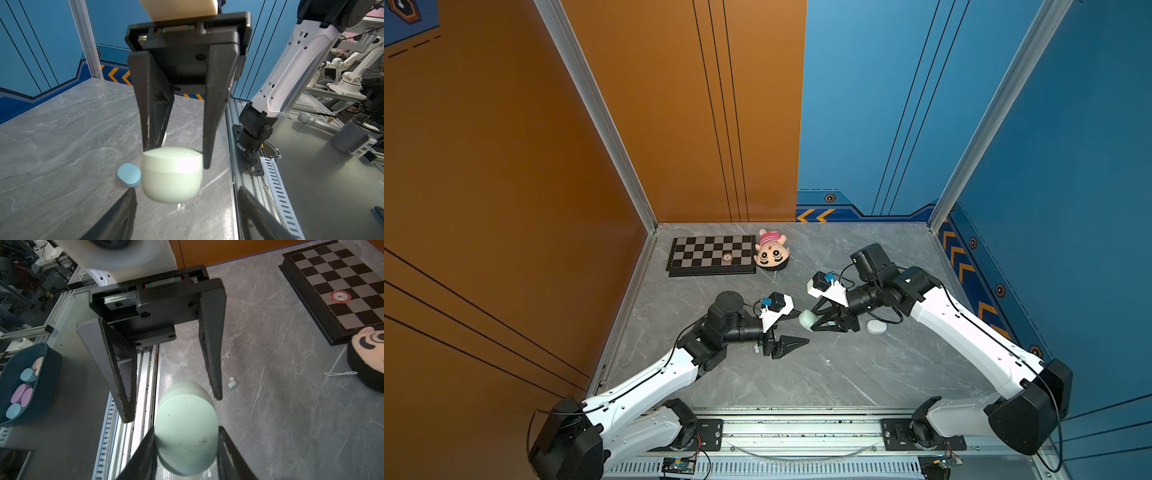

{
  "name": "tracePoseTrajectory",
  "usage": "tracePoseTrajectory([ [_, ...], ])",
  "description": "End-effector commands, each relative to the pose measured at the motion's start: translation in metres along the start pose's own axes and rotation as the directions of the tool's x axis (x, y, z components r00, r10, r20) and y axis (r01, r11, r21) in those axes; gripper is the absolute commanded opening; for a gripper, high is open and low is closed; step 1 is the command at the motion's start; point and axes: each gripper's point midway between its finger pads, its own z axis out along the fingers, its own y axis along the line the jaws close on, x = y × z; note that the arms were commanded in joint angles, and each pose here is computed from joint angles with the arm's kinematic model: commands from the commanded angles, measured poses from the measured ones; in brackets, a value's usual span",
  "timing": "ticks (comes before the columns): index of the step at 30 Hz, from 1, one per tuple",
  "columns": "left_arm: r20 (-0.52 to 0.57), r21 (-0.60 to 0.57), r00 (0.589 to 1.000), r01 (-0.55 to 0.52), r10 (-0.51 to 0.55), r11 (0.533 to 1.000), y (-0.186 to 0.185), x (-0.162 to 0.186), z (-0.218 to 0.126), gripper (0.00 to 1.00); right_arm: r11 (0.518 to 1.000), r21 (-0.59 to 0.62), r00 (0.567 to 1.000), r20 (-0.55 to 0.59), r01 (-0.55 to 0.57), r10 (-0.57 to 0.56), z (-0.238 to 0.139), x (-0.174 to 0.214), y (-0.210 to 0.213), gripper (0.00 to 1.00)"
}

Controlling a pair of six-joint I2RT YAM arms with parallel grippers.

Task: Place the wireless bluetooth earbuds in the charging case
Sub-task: 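Lift the green case with the right gripper and pass it to the left gripper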

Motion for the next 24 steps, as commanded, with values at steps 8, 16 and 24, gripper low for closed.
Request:
tracePoseTrajectory([
  [8, 0.057, 0.034, 0.998, -0.042, 0.040, 0.999, -0.0023, -0.0240, 0.0023, 0.56, 0.999, -0.029, 1.000, -0.007, 0.021, -0.021, 0.0010, -0.0030, 0.0059, 0.23],
  [16, 0.051, 0.040, 0.998, -0.038, 0.036, 0.998, -0.0006, -0.0247, 0.0064, 0.41, 0.999, -0.034, 1.000, -0.013, 0.016, -0.017, 0.0031, -0.0010, 0.0072, 0.22],
  [24, 0.046, 0.041, 0.998, -0.036, 0.034, 0.999, 0.0003, -0.0235, 0.0084, 0.14, 1.000, -0.021, 1.000, -0.026, 0.004, -0.005, 0.0045, 0.0008, 0.0029, 0.28],
])
